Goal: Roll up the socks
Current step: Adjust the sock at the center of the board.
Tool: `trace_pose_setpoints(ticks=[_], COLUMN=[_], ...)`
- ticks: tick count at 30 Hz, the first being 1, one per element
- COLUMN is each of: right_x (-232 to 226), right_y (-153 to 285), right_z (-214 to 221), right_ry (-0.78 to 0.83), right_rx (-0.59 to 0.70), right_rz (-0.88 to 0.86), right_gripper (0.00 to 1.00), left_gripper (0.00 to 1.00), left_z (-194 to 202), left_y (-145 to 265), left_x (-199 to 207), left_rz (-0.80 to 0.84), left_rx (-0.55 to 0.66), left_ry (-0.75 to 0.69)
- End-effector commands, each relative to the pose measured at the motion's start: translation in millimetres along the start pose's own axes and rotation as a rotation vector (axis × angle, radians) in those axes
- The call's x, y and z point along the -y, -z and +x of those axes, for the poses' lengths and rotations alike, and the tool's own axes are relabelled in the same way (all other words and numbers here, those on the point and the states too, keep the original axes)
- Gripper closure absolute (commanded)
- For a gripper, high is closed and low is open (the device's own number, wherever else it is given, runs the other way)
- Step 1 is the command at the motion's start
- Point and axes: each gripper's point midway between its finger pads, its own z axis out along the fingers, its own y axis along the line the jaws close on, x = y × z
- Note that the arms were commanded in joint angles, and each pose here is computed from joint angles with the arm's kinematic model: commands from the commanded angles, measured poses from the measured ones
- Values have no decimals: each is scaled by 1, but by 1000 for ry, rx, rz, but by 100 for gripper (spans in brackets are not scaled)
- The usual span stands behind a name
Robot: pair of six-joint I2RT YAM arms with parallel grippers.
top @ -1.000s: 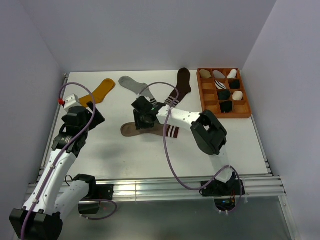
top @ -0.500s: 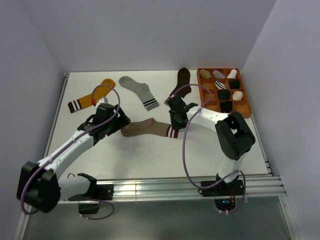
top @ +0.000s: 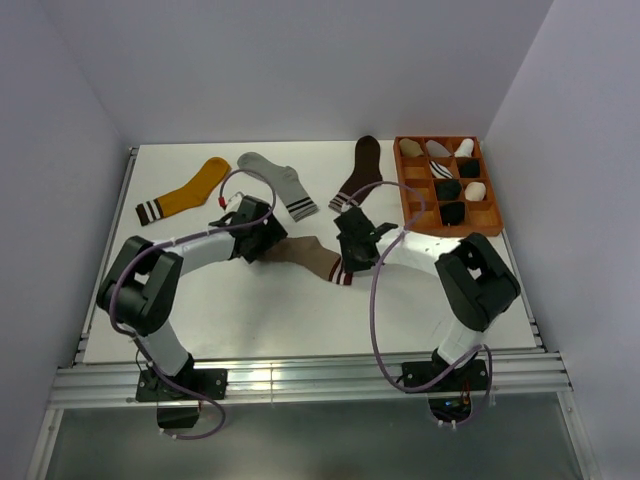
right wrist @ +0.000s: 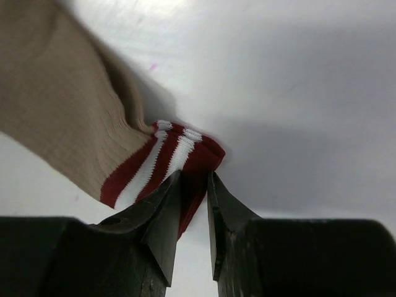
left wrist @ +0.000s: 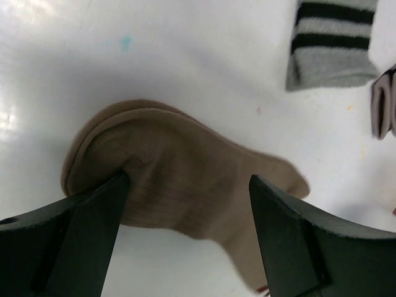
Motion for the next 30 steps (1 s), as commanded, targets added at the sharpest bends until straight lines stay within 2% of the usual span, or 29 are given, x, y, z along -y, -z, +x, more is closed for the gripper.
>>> trace_pose_setpoints(ticks=[1, 4, 6, 10, 14, 16, 18, 21, 23, 24, 26, 30], right_x=[-29, -77, -99, -135, -144, -137, -132, -129, -135, -135, -149, -171], right_y=[12, 30, 44, 83, 109, 113, 111, 103, 104, 92, 90, 63], right_z=[52, 83, 85, 76, 37, 20, 4, -21, -42, -45, -63, -73], right_ry=[22, 53, 72, 165, 227, 281, 311, 337, 358, 410, 449, 578], right_rx=[-125, -198, -189, -101, 76, 157, 183, 208, 235, 231, 267, 255], right_rz=[-28, -143, -177, -260, -316, -276, -269, -302, -318, -300, -321, -352], right_gripper=[70, 71, 71, 70, 67, 66, 67, 67, 68, 68, 70, 71], left_gripper=[14, 14, 14, 14, 12, 11, 11, 10, 9, 9, 9, 8], left_z=[-8, -21, -31, -46, -57, -67, -82, -102, -107, -126, -136, -162], left_y=[-13, -17, -17, -18, -9, 11, 39, 75, 88, 108, 137, 183], left_x=[-4, 7, 15, 40, 76, 88, 89, 69, 38, 28, 8, -26], left_rz=[-67, -59, -52, 21, 161, 211, 226, 206, 127, 126, 112, 80], left_rx=[41, 74, 103, 139, 164, 194, 243, 280, 274, 317, 352, 447], left_ry=[-43, -109, -157, -232, -271, -247, -195, -96, -58, -19, -6, -32])
